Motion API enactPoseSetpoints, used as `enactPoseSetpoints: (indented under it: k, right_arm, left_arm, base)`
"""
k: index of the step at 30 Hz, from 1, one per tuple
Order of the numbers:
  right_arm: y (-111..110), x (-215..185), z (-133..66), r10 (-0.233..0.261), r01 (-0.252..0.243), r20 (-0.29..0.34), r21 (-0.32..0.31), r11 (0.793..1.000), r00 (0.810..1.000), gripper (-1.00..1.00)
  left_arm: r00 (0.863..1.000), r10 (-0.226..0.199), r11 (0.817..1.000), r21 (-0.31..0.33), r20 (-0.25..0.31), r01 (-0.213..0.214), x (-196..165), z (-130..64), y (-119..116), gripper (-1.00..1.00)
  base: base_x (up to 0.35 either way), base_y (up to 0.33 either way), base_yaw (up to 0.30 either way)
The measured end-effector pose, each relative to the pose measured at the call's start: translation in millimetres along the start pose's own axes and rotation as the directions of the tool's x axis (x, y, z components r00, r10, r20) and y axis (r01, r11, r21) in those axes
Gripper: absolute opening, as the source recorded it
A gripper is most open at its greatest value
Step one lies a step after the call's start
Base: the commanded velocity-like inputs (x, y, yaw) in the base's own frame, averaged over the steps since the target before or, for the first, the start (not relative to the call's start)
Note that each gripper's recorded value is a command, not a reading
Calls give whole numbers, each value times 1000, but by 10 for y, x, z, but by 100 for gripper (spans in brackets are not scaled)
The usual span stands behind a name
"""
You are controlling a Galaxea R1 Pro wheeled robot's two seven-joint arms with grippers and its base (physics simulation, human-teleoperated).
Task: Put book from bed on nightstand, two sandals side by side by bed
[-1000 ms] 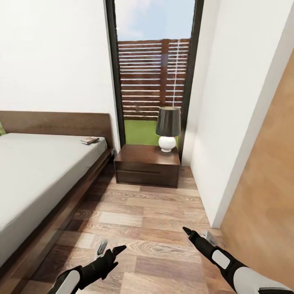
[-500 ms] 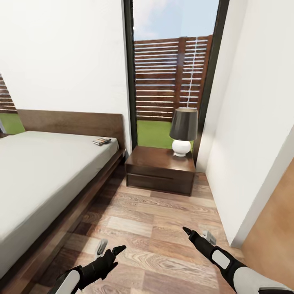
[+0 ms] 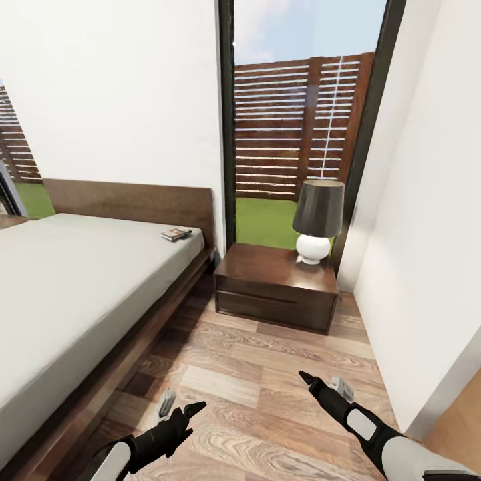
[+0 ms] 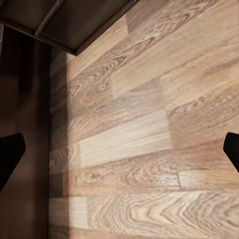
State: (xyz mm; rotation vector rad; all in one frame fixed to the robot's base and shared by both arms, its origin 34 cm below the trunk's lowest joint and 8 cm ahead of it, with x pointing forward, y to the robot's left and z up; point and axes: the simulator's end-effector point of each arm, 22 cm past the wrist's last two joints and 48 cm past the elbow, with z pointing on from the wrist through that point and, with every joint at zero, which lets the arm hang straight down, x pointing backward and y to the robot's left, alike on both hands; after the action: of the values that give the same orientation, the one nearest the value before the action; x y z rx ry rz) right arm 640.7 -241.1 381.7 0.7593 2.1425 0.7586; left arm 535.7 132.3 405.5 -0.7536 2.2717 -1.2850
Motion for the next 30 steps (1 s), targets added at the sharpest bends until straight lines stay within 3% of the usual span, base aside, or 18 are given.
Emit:
enactPoseSetpoints:
  k: [30]
  right_arm:
    - [2, 0, 0, 0, 0, 0, -1, 1000, 1000, 100]
  left_arm:
    - [1000, 0, 1000, 1, 1, 0, -2, -1, -3, 100]
  base:
    - [236, 0, 4]
